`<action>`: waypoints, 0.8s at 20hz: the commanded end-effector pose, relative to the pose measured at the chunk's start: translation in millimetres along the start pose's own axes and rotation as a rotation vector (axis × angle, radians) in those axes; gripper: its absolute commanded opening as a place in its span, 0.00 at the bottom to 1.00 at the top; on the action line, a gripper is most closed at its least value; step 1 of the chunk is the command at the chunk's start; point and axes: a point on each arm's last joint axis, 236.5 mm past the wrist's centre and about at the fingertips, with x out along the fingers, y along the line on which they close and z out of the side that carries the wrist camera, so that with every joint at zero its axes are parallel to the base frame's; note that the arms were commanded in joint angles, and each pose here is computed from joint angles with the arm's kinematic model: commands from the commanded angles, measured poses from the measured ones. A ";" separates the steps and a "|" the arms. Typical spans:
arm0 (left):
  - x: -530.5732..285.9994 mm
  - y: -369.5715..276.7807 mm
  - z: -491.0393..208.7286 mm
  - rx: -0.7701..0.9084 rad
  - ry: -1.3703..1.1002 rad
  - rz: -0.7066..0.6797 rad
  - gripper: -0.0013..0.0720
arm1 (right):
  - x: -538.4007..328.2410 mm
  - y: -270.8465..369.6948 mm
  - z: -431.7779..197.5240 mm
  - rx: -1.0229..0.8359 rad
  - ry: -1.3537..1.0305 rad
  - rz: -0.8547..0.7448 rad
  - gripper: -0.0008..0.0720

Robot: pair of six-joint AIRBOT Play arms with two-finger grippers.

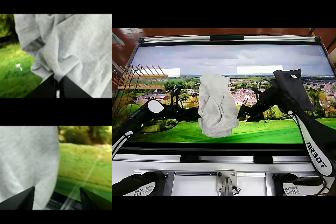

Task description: Fold the shirts.

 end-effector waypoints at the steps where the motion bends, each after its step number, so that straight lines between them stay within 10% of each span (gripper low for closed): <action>1: -9.7 0.8 4.4 0.023 -0.010 0.002 0.06 | 22.0 24.7 -0.3 -0.035 -0.007 0.038 0.91; 4: -14.1 -1.0 7.1 0.026 -0.025 -0.002 0.06 | 36.4 36.4 4.2 -0.050 -0.042 0.031 0.79; 7: -22.1 -10.3 17.0 0.044 -0.054 -0.015 0.06 | 38.2 48.4 8.6 -0.049 -0.070 0.058 0.11; 16: -209.7 -176.4 132.8 0.478 -0.568 -0.193 0.06 | -209.8 169.2 62.6 -0.634 -0.739 0.008 0.12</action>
